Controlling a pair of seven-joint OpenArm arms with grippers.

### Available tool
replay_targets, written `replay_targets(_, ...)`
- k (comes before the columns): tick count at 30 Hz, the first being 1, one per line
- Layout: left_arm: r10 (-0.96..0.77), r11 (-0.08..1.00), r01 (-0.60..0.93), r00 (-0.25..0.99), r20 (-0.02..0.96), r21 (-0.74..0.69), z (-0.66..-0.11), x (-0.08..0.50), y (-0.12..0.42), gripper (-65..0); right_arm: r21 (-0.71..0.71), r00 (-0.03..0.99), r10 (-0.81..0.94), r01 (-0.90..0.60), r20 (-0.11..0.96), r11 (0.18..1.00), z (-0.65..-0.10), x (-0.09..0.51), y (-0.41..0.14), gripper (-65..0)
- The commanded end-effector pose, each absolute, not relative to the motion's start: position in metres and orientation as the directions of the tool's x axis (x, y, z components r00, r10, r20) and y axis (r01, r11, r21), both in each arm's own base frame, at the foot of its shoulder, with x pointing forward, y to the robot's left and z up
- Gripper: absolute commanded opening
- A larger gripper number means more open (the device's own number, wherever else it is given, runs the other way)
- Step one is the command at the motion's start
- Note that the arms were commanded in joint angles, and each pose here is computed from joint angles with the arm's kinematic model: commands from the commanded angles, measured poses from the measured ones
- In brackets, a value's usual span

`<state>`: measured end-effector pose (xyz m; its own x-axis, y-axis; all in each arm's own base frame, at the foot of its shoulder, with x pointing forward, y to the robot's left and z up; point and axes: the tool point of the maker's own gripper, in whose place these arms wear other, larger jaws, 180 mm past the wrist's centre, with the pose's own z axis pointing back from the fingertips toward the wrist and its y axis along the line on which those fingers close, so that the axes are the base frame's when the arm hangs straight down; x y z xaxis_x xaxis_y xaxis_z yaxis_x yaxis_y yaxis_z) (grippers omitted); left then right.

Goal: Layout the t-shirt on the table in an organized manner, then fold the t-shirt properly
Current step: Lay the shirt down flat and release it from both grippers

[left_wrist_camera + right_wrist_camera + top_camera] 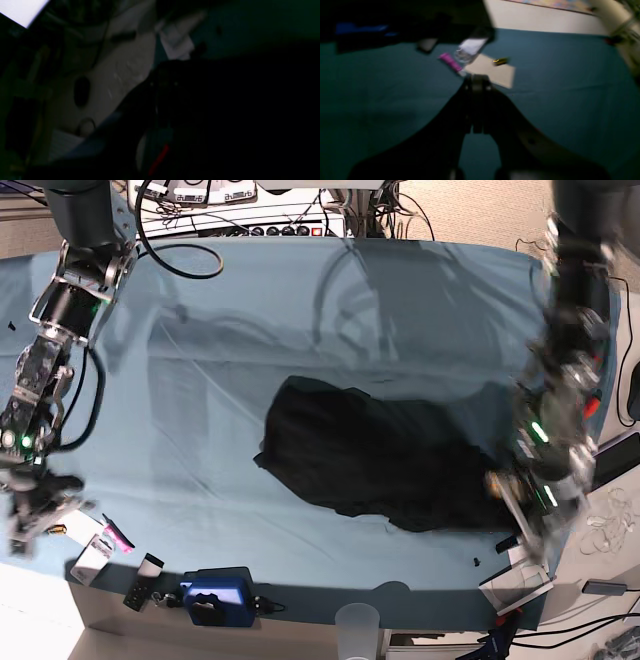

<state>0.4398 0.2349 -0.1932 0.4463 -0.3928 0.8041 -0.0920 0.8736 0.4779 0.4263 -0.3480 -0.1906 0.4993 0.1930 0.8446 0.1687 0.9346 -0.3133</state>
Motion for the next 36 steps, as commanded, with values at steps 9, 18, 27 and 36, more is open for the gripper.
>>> replay_targets(9,-0.350,0.853,-0.196,0.472,0.809,0.484,-0.194,0.461,0.273,-65.0,-0.254,0.526,0.330,-0.213,0.784,0.944,-0.251,0.408,-0.280,-54.7)
replay_targets(18,-0.318,0.845,-0.191,0.572,0.756,0.499,-0.230,0.460,0.291,-65.0,-0.069,0.534,0.394,-0.528,0.748,0.846,-0.312,0.382,-0.158,-45.9)
replay_targets(27,-0.303,0.862,-0.177,0.570,0.764,0.474,-0.235,0.462,0.278,-65.0,-0.057,0.416,0.536,-0.749,0.734,0.660,-0.345,0.351,-0.030,-45.9)
replay_targets(36,-0.302,0.864,-0.176,0.569,0.765,0.472,-0.236,0.462,0.277,-65.0,-0.274,0.302,0.678,-0.748,0.670,0.604,-0.374,0.348,-0.001,-45.9)
